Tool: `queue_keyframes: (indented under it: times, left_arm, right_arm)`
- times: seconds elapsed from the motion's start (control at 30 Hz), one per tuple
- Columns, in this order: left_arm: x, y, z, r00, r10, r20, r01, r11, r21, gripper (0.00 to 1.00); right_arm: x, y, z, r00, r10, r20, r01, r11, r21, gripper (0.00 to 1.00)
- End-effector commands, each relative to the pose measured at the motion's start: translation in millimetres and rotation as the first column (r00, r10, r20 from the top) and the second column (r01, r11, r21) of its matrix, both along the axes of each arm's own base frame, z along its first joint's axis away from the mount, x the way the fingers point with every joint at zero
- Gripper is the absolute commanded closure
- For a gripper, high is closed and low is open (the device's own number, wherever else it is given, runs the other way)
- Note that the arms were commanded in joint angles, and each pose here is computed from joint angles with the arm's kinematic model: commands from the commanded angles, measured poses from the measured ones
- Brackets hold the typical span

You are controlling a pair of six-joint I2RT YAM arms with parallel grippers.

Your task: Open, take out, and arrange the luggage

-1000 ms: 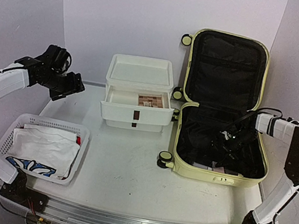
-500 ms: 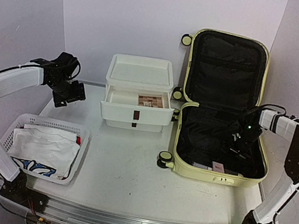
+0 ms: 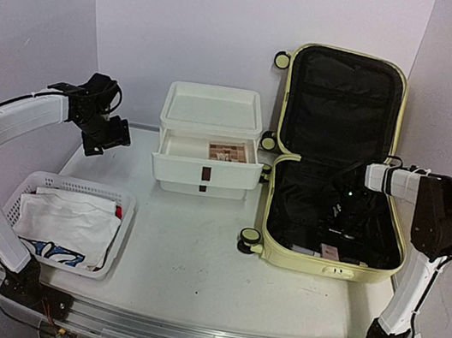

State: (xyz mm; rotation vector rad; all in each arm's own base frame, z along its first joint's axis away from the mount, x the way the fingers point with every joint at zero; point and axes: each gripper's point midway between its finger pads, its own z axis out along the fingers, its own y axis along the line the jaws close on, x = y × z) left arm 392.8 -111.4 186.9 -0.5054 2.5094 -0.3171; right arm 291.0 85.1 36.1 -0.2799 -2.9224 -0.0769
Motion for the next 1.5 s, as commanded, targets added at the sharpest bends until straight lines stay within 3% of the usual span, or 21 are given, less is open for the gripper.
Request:
queue_keyframes:
  times: [0.0, 0.27, 0.53, 0.6, 0.7, 0.87, 1.03, 1.1, 1.3, 1.47]
  left_arm:
    - [6, 0, 23, 0.998, -0.016, 0.055, 0.016, 1.000, -0.007, 0.19]
    - [1, -1, 27, 0.998, -0.026, 0.063, 0.027, 1.000, -0.013, 0.19]
    - [-4, 0, 31, 0.997, -0.022, 0.075, 0.024, 1.000, -0.020, 0.19]
    - [-5, 0, 32, 0.997, -0.024, 0.078, 0.026, 0.999, -0.024, 0.19]
    - [-8, 1, 35, 0.996, -0.025, 0.084, 0.027, 0.999, -0.023, 0.19]
    - [-10, 3, 43, 0.993, -0.038, 0.109, 0.040, 0.999, -0.013, 0.19]
    - [-12, 2, 48, 0.991, -0.056, 0.122, 0.058, 0.998, -0.011, 0.20]
    - [-14, 1, 49, 0.990, -0.060, 0.124, 0.062, 0.998, -0.018, 0.19]
    - [-21, 1, 51, 0.991, -0.048, 0.126, 0.054, 0.998, -0.043, 0.20]
    - [-23, 1, 49, 0.992, -0.045, 0.121, 0.051, 0.997, -0.052, 0.20]
  right_arm:
    - [11, 1, 2, 0.999, -0.001, 0.033, 0.003, 0.999, -0.034, 0.21]
    - [6, -2, -4, 1.000, 0.016, 0.021, -0.015, 0.998, -0.056, 0.40]
    - [1, -6, -5, 0.999, 0.041, 0.027, -0.039, 0.997, -0.073, 0.41]
    - [3, -5, -1, 0.998, 0.044, 0.044, -0.041, 0.997, -0.067, 0.45]
    - [6, -3, 13, 0.995, 0.040, 0.090, -0.035, 0.998, -0.055, 0.51]
    - [10, -5, 41, 0.981, 0.019, 0.192, -0.010, 0.999, -0.049, 0.52]
    - [11, -8, 44, 0.973, 0.012, 0.230, 0.003, 0.998, -0.062, 0.47]
    - [12, -11, 40, 0.975, -0.032, 0.219, 0.047, 0.997, -0.065, 0.31]
    - [9, 4, 21, 0.984, -0.132, 0.122, 0.129, 0.991, 0.034, 0.12]
    - [15, 2, 5, 0.983, -0.155, 0.094, 0.153, 0.988, 0.026, 0.08]
